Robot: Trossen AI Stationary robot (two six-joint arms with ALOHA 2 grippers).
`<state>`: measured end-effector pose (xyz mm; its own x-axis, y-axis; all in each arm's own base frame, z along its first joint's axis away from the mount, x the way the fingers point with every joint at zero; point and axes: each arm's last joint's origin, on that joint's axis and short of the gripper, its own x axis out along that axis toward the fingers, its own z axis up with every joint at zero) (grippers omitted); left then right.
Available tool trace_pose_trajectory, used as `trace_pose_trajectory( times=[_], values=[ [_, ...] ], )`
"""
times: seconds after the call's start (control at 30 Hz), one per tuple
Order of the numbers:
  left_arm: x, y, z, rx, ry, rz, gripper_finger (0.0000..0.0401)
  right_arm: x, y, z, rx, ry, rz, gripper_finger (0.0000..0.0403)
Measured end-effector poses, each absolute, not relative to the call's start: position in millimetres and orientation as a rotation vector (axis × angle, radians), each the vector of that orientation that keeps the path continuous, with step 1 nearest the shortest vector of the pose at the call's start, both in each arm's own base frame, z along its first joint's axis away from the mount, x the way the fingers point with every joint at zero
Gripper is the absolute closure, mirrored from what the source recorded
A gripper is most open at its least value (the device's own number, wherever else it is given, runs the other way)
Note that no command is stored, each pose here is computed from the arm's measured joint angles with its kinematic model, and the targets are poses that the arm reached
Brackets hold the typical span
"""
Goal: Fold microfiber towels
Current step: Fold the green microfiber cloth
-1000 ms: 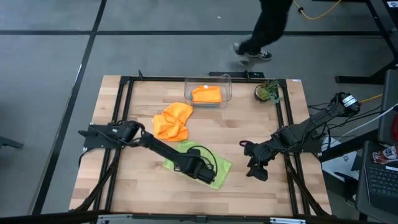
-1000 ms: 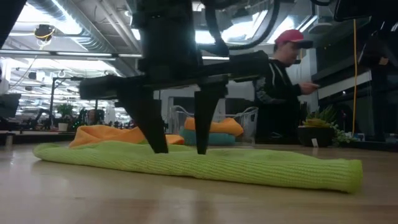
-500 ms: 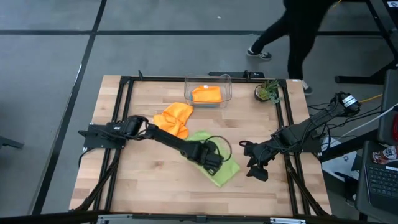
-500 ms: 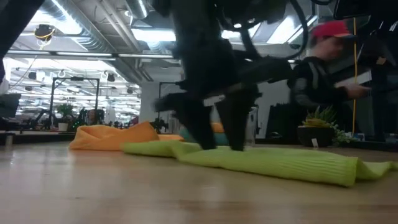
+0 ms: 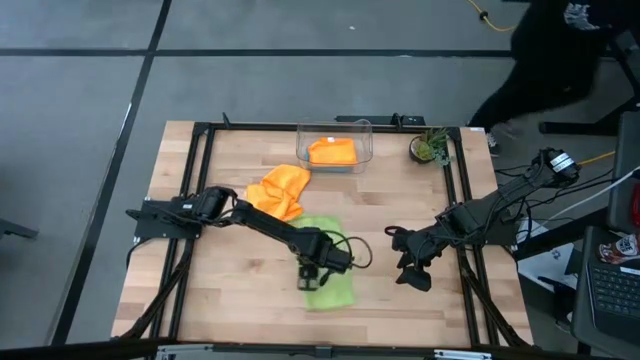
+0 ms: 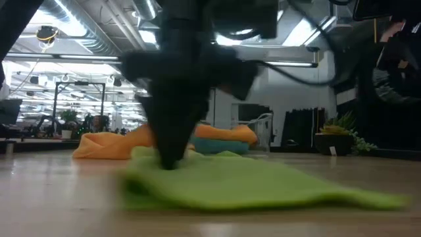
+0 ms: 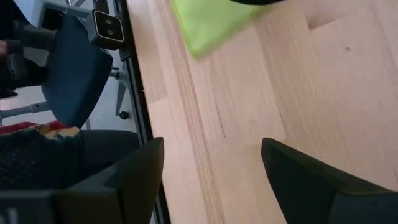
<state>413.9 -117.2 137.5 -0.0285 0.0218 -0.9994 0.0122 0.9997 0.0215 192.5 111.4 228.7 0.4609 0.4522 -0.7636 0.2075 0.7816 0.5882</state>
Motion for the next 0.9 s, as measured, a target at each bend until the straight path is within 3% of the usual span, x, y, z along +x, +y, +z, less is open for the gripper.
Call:
trace_pose_trajectory(
  times=[0.23, 0.4, 0.6, 0.7, 0.9],
  values=[
    [390, -128, 143, 0.486, 1.796, -0.148, 0.0223, 192, 111, 229, 0.665, 1.100, 0.182, 0.0131],
    [387, -144, 160, 0.780, 1.755, -0.172, 0.0223, 192, 111, 229, 0.648, 1.097, 0.192, 0.0131],
    [386, -166, 189, 0.946, 1.649, -0.054, 0.0223, 192, 111, 229, 0.648, 1.097, 0.192, 0.0131],
    [386, -176, 213, 0.826, 1.582, 0.068, 0.0223, 192, 111, 229, 0.648, 1.097, 0.192, 0.0131],
    [392, -195, 253, 0.204, 1.393, 0.319, 0.0223, 193, 111, 229, 0.648, 1.097, 0.192, 0.0131]
  ],
)
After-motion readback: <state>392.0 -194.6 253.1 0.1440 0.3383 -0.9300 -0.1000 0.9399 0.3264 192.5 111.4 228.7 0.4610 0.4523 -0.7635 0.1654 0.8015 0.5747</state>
